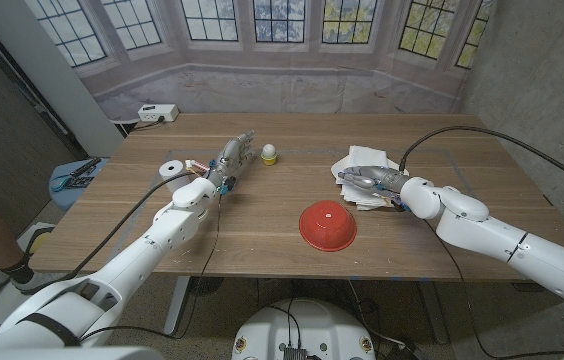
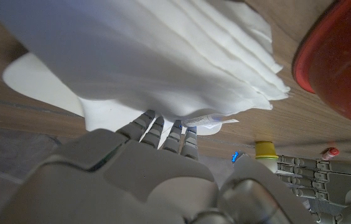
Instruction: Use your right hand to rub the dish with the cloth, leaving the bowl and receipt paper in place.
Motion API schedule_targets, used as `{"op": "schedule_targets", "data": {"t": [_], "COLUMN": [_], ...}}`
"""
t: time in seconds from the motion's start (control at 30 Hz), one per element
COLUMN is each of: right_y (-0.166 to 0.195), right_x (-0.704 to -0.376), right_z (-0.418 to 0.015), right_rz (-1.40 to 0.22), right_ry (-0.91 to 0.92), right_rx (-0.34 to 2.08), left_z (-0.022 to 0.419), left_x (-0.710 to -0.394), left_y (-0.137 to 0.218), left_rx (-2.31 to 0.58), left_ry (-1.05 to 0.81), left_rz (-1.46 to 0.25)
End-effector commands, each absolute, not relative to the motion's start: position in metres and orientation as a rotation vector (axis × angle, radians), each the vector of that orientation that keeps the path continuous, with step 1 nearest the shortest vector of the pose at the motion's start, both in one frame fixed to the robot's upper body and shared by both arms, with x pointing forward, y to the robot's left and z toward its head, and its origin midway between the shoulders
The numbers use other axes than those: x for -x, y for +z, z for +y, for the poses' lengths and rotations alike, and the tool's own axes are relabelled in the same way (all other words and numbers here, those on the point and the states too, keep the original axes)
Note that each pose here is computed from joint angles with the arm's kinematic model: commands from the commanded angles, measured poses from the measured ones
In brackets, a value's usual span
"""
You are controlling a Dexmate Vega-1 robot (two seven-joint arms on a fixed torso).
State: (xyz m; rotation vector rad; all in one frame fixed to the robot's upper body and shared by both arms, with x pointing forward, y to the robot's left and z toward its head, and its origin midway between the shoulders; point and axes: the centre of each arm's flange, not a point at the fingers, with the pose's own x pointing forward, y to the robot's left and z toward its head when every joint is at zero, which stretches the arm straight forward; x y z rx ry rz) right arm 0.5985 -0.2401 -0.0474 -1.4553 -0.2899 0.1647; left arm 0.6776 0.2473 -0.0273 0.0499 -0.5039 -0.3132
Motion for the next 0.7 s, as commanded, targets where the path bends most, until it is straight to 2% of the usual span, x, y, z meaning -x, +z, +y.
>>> {"op": "schedule_targets", "data": {"t": [0.03, 0.7], "right_y": [-0.051, -0.052], "right_x": [-0.599, -0.599], "right_z": [-0.252, -0.27], "right_rz": [-0.259, -0.223], "right_ry": [0.145, 0.116], "right_rx": [1.452, 1.434], "left_z": [0.244, 0.243], "left_x": [-0.677, -0.674], "left_y": [-0.029, -0.029], "left_rx": [-0.053, -0.056], "left_ry": [-0.317, -0.319], "left_rz": [-0.5, -0.5]}}
